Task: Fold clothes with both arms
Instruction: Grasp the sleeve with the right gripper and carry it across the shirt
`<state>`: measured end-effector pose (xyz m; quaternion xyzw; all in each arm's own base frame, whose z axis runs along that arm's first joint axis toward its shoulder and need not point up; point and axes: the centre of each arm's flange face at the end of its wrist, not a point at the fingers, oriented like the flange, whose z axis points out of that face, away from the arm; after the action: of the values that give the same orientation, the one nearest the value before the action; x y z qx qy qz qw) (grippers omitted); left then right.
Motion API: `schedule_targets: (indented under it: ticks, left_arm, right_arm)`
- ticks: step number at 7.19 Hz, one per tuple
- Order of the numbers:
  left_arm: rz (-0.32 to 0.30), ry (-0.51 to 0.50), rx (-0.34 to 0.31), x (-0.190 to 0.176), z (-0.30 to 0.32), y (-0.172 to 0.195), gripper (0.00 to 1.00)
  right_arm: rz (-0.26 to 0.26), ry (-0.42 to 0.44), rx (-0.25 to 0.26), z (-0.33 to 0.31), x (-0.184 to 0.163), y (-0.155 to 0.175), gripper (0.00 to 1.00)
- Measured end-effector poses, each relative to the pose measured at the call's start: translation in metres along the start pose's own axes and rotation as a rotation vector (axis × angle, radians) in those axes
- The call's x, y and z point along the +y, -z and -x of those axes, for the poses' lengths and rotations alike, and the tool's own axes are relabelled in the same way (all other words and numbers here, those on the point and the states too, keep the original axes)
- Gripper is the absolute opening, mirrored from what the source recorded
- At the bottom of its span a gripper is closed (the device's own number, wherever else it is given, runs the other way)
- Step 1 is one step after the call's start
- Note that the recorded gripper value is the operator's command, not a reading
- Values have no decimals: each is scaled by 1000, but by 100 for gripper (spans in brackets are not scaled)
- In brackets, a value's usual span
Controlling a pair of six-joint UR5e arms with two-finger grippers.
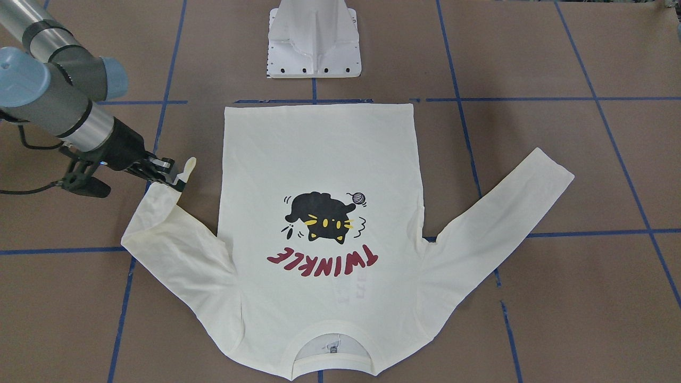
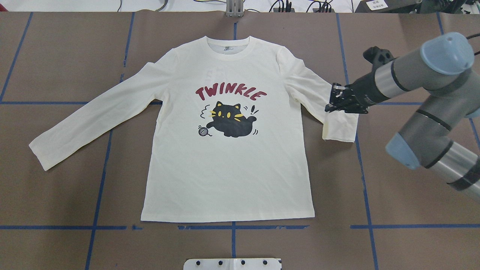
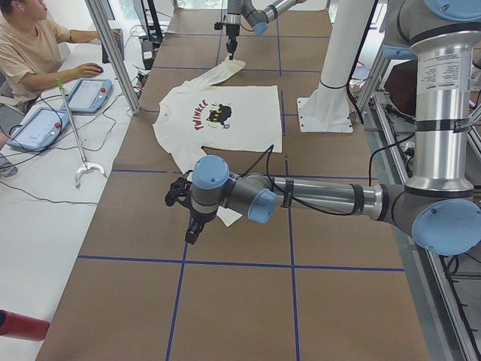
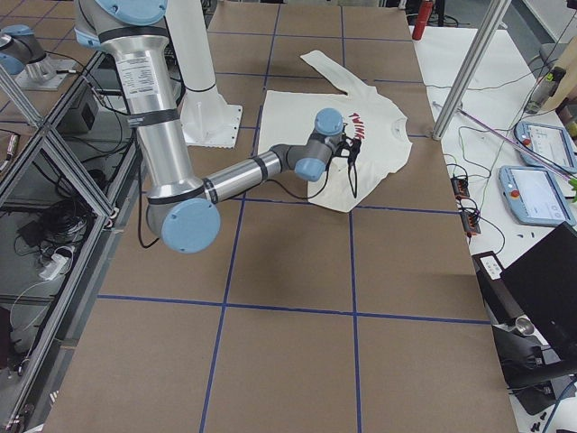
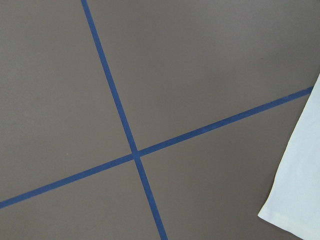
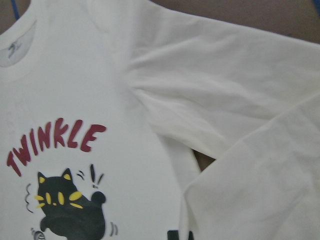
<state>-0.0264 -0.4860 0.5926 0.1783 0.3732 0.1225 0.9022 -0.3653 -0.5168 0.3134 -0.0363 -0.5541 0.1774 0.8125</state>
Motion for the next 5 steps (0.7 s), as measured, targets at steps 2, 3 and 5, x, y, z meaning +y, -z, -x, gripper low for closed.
schedule_targets:
  ticks: [2, 3, 5]
  left_arm:
    - [-9, -9, 0, 2, 4, -4, 100]
    - [-15, -15, 0, 4, 6, -7, 100]
    - [-23, -23, -1, 6, 10, -11, 100]
  right_arm:
    - [-113, -26, 5, 156, 30, -22, 0]
    - [-161, -29, 13, 220, 39, -49, 0]
    - [-213, -10, 13, 315, 57, -106, 0]
